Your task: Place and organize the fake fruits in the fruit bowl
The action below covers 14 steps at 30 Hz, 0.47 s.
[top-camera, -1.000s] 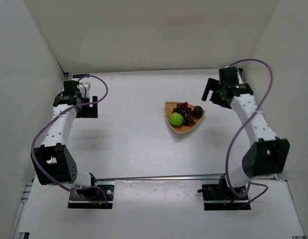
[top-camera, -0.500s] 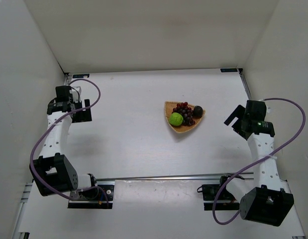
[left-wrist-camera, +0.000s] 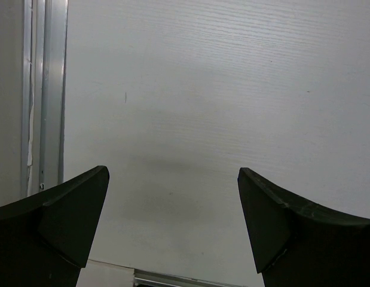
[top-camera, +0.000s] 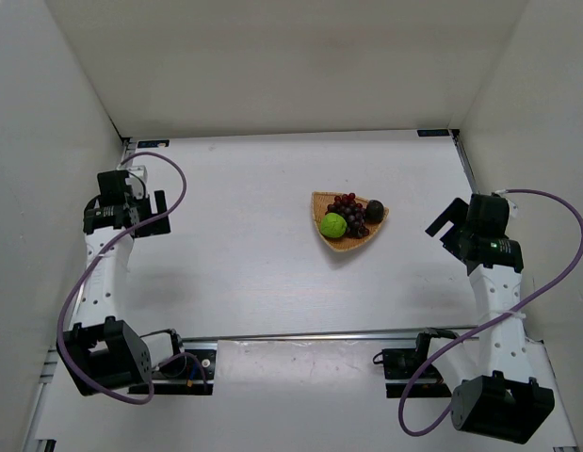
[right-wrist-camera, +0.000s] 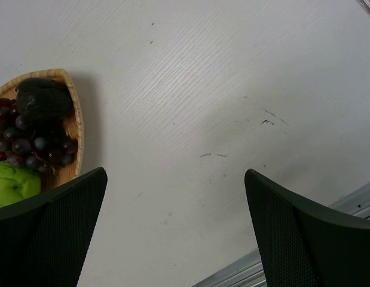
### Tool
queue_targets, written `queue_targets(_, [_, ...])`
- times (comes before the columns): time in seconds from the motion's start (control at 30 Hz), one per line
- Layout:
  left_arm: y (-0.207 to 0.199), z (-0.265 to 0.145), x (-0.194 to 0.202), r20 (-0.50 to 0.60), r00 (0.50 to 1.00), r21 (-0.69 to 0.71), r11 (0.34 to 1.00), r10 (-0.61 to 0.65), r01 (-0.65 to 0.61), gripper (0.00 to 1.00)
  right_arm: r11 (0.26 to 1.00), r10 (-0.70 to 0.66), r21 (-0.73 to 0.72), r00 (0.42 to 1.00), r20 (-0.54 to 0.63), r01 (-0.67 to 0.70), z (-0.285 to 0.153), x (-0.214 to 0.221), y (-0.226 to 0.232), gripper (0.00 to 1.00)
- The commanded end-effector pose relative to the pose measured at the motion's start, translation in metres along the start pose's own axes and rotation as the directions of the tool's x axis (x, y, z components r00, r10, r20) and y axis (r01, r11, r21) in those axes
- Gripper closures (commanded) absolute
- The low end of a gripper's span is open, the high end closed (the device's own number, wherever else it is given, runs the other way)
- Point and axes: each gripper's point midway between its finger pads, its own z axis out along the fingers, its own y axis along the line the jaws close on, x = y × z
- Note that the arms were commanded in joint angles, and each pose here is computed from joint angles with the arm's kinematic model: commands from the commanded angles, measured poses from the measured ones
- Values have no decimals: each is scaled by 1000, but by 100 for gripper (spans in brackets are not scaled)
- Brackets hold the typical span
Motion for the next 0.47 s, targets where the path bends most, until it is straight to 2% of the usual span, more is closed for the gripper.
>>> queue_targets(0.0, [-1, -8, -2, 36, 999, 9, 1000, -16, 16, 0, 1000, 9, -7, 1000, 12, -9, -3, 0, 0, 0])
queue_targets(0.43, [0, -9, 0, 38, 999, 14, 1000, -23, 23, 0, 999, 45, 23, 995, 88, -47, -7, -6, -10, 0])
